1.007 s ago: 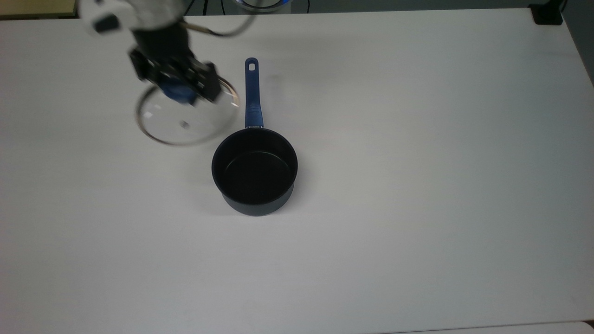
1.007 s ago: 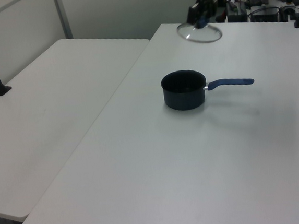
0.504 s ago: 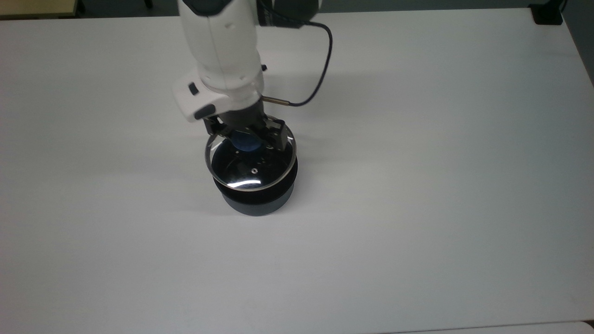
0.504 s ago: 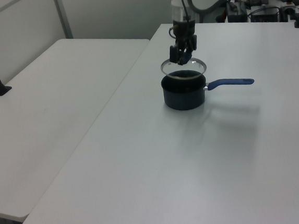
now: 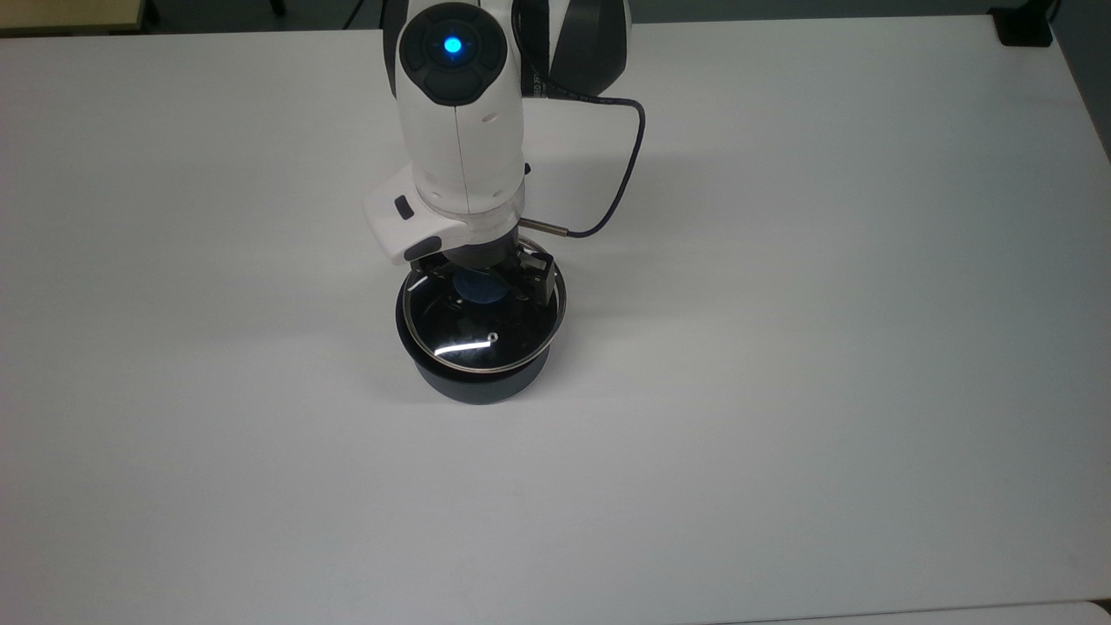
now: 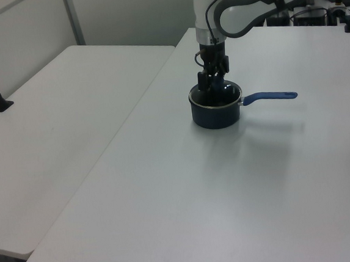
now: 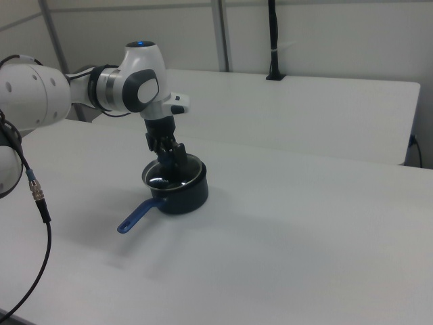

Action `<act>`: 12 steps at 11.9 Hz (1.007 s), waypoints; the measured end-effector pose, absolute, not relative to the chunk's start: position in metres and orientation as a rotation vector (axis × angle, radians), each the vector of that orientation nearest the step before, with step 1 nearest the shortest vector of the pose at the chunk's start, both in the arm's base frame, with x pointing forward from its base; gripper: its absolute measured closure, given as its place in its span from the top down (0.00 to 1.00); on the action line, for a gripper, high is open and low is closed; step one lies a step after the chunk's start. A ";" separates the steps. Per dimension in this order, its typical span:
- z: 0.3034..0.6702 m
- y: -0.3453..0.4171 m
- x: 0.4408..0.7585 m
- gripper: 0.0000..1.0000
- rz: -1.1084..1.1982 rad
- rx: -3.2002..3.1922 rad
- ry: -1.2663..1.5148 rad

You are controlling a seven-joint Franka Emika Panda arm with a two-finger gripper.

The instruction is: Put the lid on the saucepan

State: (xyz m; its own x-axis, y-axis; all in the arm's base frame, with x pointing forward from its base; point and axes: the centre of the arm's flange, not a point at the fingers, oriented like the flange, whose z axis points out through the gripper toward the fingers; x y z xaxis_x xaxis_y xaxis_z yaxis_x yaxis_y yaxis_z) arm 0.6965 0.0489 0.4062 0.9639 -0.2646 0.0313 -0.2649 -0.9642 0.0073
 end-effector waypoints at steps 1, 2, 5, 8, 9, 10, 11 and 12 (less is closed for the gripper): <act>0.409 0.048 0.698 0.49 0.059 3.094 -0.484; 0.411 0.046 0.699 0.57 0.068 3.084 -0.552; 0.425 0.036 0.703 0.99 0.108 3.072 -0.635; 0.469 0.014 0.698 1.00 0.189 3.069 -0.721; 0.494 0.002 0.689 1.00 0.186 3.063 -0.751; 0.531 -0.015 0.672 1.00 0.177 3.061 -0.801; 0.573 -0.032 0.648 1.00 0.170 3.068 -0.852; 0.613 -0.043 0.618 1.00 0.152 3.069 -0.869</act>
